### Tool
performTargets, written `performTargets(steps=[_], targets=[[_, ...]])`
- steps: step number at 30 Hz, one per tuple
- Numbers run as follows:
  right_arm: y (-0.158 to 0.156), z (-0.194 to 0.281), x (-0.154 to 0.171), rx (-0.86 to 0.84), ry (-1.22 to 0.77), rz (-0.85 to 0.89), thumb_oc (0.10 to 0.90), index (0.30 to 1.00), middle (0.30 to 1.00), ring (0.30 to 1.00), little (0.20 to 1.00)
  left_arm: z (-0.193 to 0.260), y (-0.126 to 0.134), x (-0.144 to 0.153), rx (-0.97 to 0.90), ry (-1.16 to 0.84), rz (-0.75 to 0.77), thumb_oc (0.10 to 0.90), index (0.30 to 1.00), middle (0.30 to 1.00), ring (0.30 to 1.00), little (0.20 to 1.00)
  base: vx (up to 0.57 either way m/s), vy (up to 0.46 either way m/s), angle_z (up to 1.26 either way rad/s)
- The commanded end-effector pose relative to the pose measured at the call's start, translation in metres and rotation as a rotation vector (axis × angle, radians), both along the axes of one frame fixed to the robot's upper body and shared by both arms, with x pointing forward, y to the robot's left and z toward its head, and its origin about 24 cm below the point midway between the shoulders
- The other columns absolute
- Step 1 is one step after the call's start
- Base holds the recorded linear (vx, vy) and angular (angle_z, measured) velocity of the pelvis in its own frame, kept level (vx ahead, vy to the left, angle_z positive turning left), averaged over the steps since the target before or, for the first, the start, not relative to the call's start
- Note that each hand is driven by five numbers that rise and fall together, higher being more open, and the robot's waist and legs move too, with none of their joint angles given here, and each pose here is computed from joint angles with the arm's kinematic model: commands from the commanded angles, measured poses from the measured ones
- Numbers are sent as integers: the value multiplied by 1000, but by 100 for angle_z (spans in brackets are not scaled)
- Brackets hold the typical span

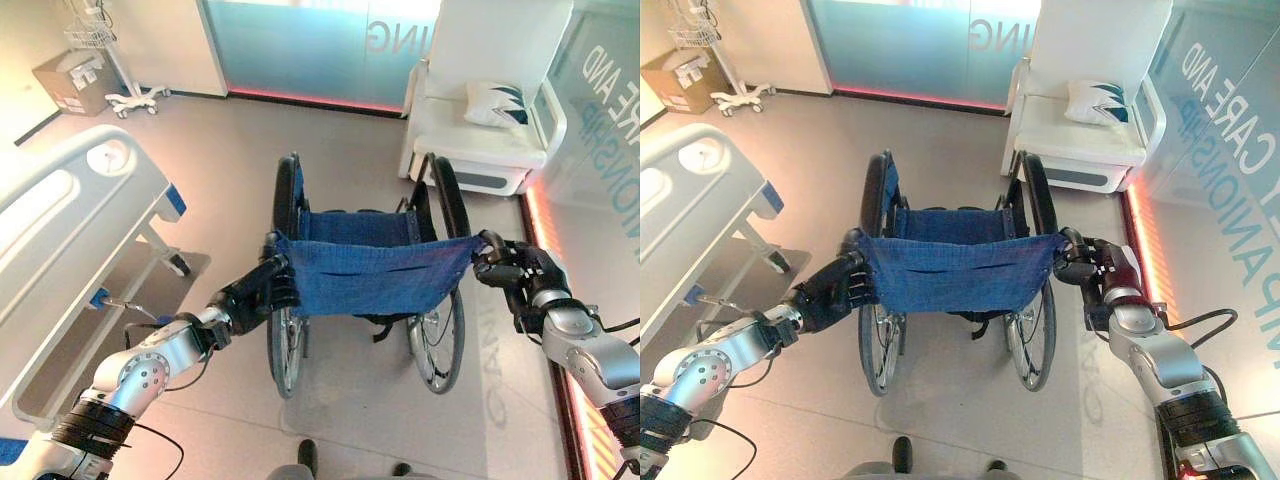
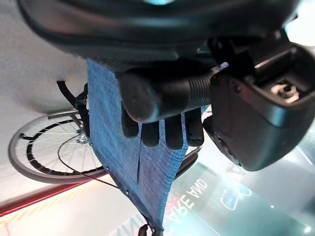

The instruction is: Push the wheelchair next to the bed

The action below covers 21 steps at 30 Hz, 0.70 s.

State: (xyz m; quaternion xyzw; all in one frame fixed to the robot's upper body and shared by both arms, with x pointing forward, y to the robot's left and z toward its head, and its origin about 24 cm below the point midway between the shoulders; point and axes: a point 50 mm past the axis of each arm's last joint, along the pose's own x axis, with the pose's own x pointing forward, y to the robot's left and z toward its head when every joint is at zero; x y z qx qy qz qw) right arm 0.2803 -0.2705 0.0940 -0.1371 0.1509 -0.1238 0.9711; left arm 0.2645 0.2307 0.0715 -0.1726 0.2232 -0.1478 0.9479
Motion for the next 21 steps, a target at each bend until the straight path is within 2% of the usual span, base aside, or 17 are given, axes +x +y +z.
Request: performTargets(steps=[1, 8, 15, 21], targets=[[19, 22, 6, -1, -75, 156, 400, 300, 300, 300, 300, 113, -22, 28, -288, -574, -46, 400, 300, 300, 300, 300, -15, -90, -1], [18, 30, 6, -18, -93, 182, 400, 300, 300, 300, 300, 111, -11, 23, -274, -577, -5, 400, 300, 300, 300, 300, -16, -96, -2], [19, 45, 13, -37, -120, 222, 400, 300, 300, 300, 300, 115, 1, 21, -339, -617, 47, 400, 300, 300, 300, 300, -27, -145, -1], [20, 49, 12, -31, -153, 276, 400, 300, 300, 300, 300, 108, 22, 15, -337, -614, 121, 400, 300, 300, 300, 300, 55, -168, -14]])
